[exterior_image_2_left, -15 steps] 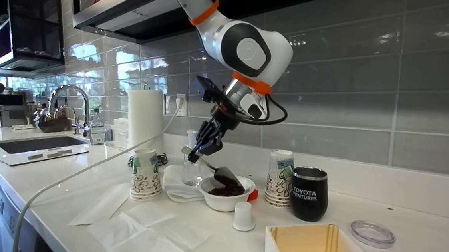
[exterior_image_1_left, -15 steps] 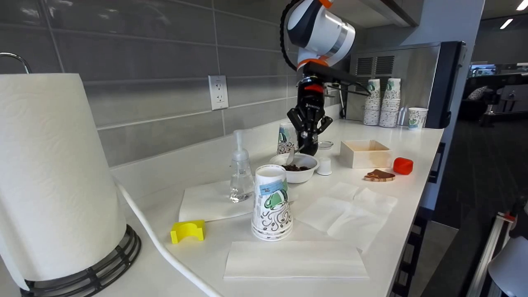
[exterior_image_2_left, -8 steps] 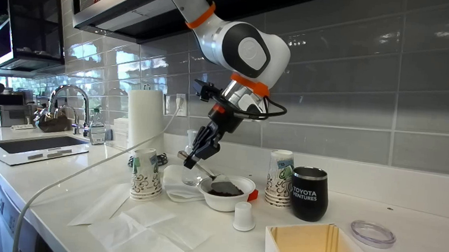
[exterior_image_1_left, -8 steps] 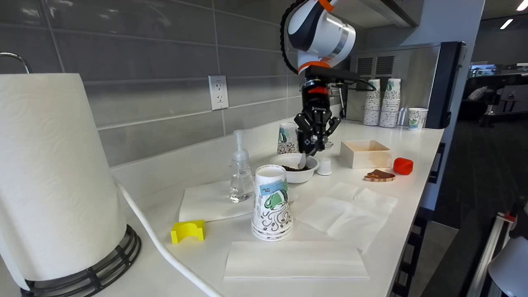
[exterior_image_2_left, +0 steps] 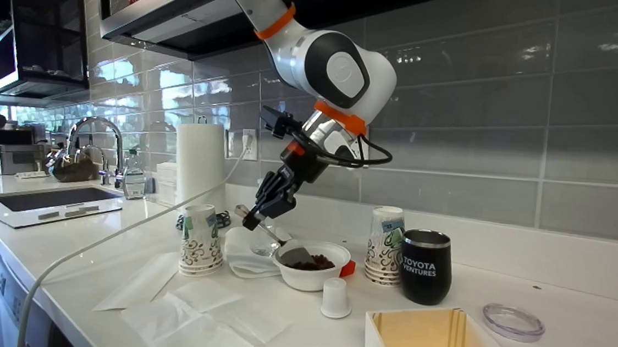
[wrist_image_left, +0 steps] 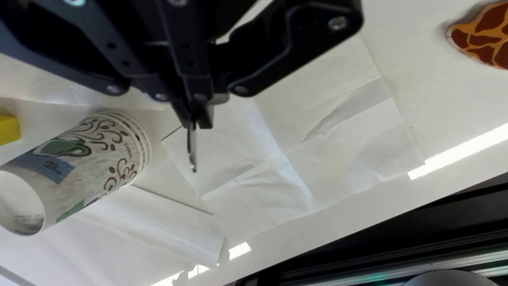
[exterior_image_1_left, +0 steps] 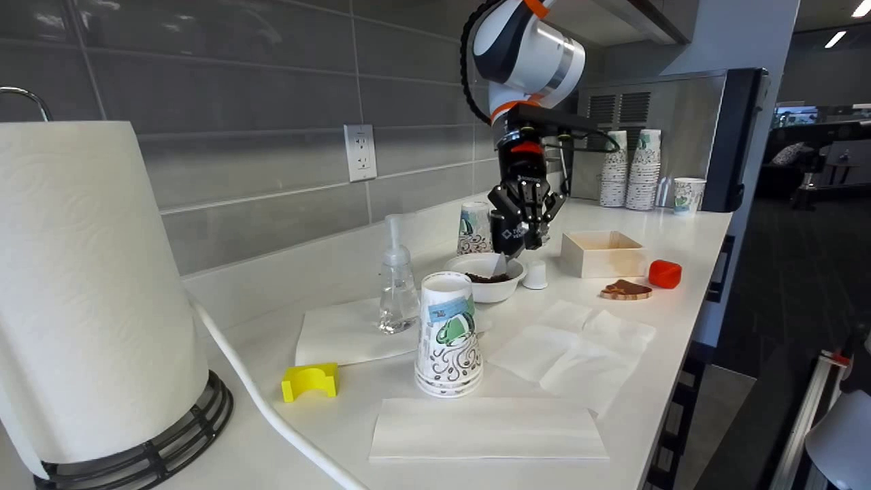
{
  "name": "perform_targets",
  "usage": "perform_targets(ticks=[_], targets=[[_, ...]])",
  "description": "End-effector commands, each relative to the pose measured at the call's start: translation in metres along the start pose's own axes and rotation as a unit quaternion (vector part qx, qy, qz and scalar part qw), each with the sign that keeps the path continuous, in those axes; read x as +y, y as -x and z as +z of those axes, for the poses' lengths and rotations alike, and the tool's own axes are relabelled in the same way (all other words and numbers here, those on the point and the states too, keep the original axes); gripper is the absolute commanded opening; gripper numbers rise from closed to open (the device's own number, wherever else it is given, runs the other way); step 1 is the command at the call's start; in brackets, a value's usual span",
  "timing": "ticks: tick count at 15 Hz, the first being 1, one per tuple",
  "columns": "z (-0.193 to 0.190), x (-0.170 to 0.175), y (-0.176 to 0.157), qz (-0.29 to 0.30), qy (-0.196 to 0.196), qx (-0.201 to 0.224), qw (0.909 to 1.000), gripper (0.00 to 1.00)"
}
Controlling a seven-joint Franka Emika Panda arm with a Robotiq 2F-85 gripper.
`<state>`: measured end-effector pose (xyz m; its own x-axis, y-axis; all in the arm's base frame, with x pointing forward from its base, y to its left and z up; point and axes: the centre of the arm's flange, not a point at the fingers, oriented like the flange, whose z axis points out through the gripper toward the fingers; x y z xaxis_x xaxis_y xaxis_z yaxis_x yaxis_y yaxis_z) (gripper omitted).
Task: Use the cake spatula to stir the contents in the white bowl.
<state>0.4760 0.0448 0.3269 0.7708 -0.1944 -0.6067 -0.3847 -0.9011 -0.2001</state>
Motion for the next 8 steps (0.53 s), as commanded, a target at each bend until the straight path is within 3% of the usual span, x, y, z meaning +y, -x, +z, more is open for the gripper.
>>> perform_targets(ticks=[1,5,8], targets=[[-0.0025,-0.0049,-0.0048,-0.026,-0.017,-0.033,0.999,0.01],[0.003,-0.0101,-0.0077,-0.042,-0.033,-0.061,0.9967,0.01],[0.0014,-0.0145,-0.0114,-0.05,-0.052,-0.057,0.9958,0.01]])
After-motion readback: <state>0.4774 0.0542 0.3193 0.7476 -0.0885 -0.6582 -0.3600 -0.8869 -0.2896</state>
